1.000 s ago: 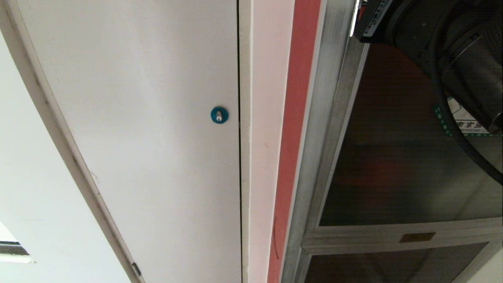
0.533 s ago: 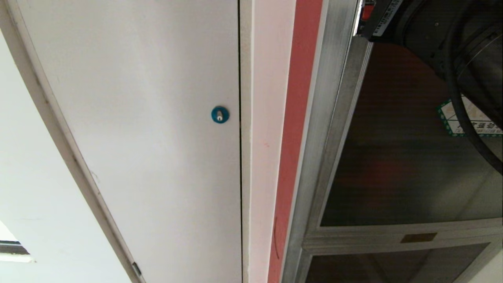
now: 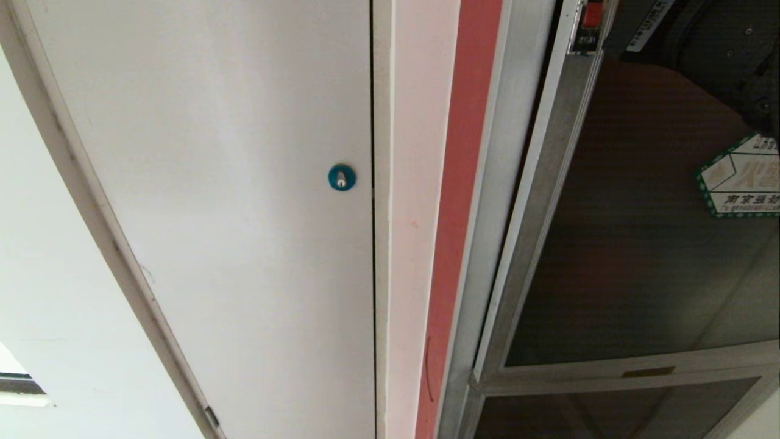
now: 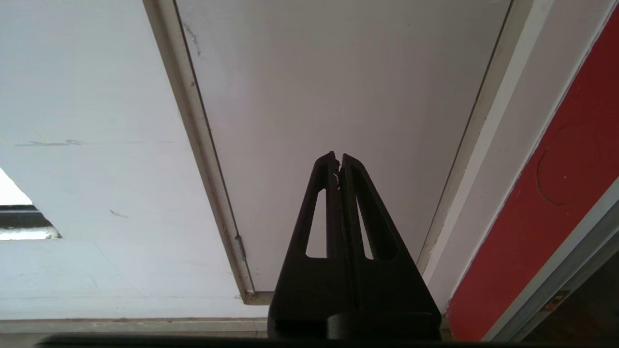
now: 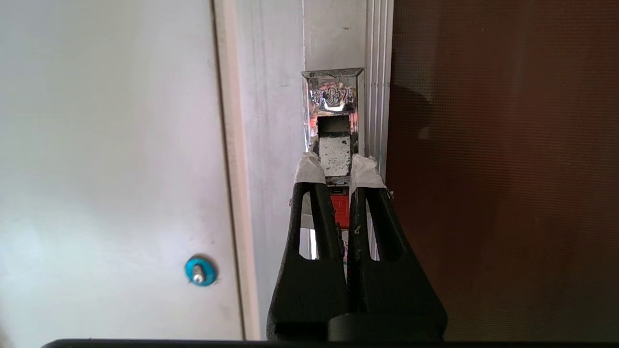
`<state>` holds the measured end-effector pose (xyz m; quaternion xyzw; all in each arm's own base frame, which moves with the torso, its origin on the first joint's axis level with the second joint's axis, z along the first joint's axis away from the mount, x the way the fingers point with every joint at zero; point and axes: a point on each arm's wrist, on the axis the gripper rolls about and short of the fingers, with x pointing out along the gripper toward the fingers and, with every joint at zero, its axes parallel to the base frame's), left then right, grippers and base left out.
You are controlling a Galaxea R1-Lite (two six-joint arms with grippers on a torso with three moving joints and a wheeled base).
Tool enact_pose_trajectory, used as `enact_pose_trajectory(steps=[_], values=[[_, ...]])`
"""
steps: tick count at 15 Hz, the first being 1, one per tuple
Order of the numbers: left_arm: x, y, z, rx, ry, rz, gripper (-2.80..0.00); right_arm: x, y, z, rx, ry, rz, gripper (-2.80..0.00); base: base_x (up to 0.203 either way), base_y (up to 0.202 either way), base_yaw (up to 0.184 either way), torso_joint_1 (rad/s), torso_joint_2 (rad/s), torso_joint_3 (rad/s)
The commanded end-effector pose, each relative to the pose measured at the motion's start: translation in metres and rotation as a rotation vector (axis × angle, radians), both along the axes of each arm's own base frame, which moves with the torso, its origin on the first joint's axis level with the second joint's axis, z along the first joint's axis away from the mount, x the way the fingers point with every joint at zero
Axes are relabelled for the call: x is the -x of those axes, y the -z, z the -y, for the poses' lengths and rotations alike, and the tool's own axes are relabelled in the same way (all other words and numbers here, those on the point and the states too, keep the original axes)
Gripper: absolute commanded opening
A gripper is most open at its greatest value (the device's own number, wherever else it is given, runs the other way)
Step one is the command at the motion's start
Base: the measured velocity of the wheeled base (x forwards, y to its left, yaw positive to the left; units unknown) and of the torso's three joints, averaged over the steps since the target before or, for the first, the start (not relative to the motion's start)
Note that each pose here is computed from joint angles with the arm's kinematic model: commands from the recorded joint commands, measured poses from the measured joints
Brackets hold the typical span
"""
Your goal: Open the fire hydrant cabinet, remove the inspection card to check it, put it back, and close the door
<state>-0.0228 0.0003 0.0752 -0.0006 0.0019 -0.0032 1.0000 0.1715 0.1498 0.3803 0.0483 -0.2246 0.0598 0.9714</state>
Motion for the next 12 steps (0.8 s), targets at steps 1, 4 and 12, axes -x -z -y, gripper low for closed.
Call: enact_pose_trajectory(steps=[1, 4, 12], values=[[0.000, 0.000, 0.000, 0.000, 0.000, -0.001, -2.80, 0.011, -0.006, 0.008, -0.028, -0.003, 0.026, -2.80, 0.000, 0.000, 0.000, 0.000, 0.00, 0.000], [0.000, 0.000, 0.000, 0.000, 0.000, -0.001, -2.80, 0.018, -0.007, 0.014, -0.035, -0.007, 0.033, -2.80, 0.000, 0.000, 0.000, 0.000, 0.00, 0.000], [0.000, 0.000, 0.000, 0.000, 0.000, 0.000, -2.80, 0.020, 0.004, 0.016, 0.001, -0.008, -0.005, -2.80, 0.000, 0.000, 0.000, 0.000, 0.00, 0.000]])
